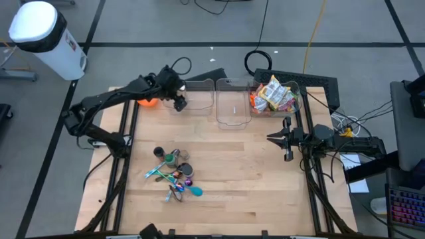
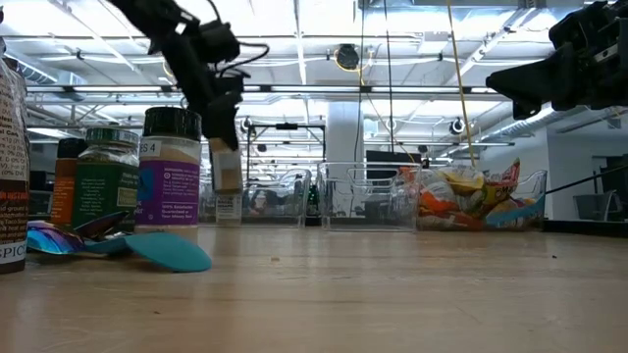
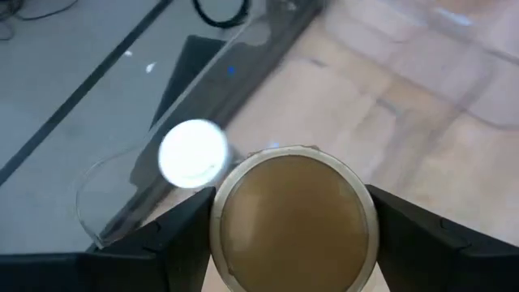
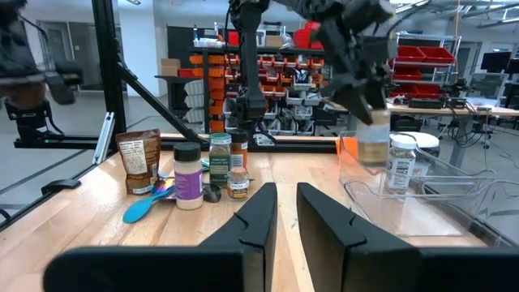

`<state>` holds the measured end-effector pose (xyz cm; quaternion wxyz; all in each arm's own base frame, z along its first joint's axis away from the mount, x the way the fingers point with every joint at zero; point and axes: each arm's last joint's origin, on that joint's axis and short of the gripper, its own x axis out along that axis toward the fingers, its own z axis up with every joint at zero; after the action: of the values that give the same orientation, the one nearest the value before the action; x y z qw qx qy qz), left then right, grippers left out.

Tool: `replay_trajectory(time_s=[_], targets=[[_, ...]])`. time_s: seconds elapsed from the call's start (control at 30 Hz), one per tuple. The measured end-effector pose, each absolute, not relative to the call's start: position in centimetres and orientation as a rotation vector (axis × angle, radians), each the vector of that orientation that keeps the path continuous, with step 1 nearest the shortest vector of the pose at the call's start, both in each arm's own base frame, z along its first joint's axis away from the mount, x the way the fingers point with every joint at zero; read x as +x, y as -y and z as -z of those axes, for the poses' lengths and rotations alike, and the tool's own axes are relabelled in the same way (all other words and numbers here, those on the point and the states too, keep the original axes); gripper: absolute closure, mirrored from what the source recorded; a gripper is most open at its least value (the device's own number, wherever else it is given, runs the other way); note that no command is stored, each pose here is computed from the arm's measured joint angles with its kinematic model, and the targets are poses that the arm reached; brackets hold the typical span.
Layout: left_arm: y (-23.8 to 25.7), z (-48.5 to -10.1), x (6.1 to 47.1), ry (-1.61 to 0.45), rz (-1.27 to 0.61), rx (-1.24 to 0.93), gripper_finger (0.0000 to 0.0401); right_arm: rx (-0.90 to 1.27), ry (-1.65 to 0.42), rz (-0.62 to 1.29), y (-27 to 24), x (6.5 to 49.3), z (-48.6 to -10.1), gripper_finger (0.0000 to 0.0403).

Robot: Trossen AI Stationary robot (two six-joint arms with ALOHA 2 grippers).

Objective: Pick & Place Food Item
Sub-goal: Put the golden seasoning bottle into the left transparent bin

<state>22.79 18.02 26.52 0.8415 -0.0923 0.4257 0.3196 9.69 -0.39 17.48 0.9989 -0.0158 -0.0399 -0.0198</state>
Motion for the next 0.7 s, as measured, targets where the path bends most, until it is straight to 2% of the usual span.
replay_trajectory(time_s=[0.3,0.5,0.7], targets=[[-18.9,-23.0,20.6,-0.955,-0.769,-0.288,0.0118,-0.032,0.08,0.04,0.4,9.7,-17.5,0.036],[-19.0,-22.5,20.2,-0.964,-0.787,-0.32,0.0121,-0.032,0.08,0.039,0.4,9.7,-17.5,0.036],[-18.9,-22.5,20.3,-0.961,-0.787,-0.324,0.0085,-0.032,0.08,0.04,0.4,9.7,-17.5,0.036]])
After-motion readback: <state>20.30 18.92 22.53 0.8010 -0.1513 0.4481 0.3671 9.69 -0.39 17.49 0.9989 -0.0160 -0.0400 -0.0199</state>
